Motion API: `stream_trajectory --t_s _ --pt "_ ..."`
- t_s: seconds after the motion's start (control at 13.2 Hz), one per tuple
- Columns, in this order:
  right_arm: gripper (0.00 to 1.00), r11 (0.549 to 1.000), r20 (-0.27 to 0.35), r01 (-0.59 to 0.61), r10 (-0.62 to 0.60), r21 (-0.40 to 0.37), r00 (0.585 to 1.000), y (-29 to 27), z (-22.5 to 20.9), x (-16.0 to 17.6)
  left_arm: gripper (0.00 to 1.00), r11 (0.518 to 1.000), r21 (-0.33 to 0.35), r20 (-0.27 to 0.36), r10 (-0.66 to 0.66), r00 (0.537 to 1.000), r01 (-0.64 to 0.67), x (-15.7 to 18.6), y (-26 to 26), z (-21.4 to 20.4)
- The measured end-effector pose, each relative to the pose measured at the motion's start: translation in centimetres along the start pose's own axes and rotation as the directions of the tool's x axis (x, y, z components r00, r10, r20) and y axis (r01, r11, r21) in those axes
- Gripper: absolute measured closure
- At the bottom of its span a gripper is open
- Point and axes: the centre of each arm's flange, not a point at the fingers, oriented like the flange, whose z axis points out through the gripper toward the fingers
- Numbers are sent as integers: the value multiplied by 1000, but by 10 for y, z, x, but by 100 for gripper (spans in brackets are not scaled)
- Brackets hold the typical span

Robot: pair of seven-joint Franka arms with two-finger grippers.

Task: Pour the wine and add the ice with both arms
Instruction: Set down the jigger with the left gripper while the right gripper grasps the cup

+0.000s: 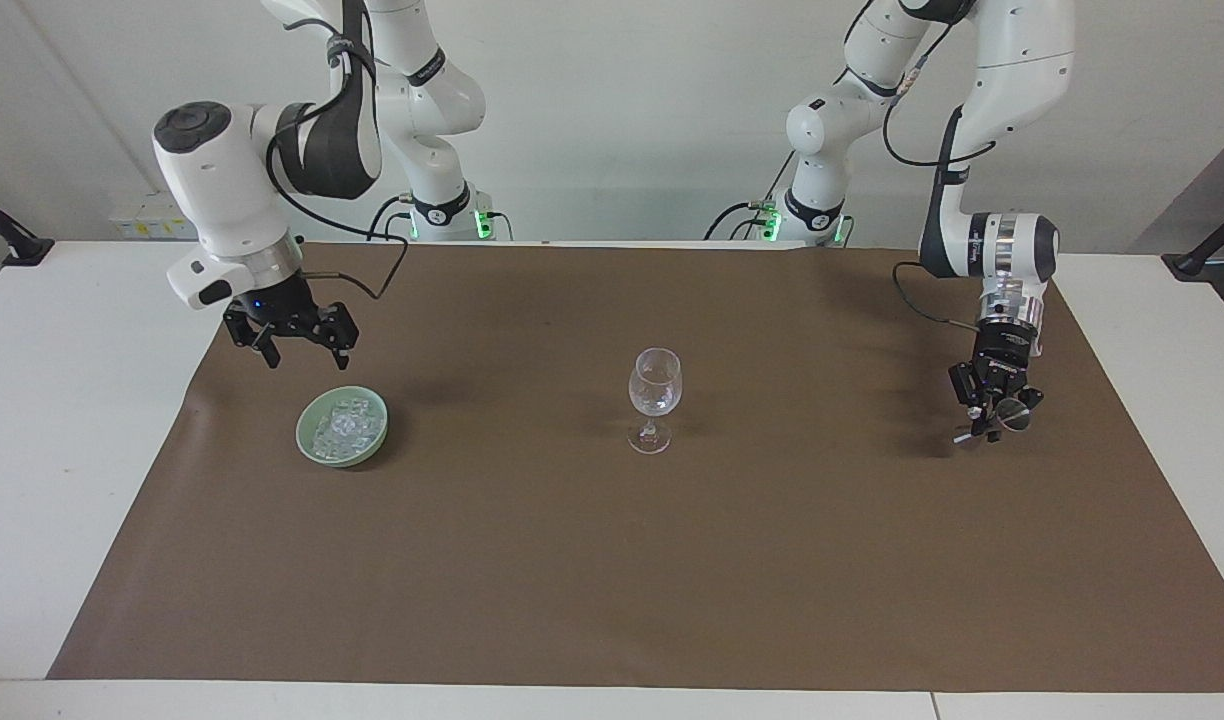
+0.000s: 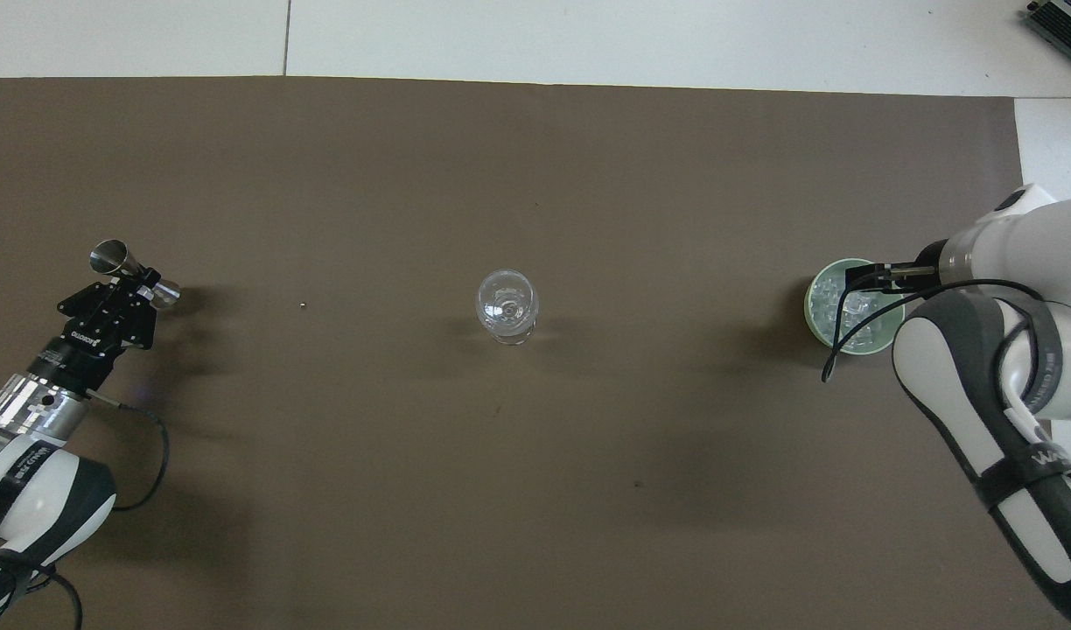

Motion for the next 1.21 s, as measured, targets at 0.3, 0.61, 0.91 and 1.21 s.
stream_trajectory --t_s 0.3,0.61,0.91,1.21 --pt "0 1000 10 2 -1 -6 1000 -1 35 0 78 1000 7 -10 -6 1000 6 6 -3 3" --pt "9 1000 40 7 -7 -3 999 -4 54 -10 78 1000 9 -13 -2 1000 2 7 -4 4" --pt "39 1000 23 8 -8 -4 1000 -5 58 -11 75 1000 6 -15 7 1000 -7 8 -3 4" --pt "41 1000 24 8 -8 -4 1000 -5 59 -12 44 1000 0 -16 8 1000 -8 8 -2 2"
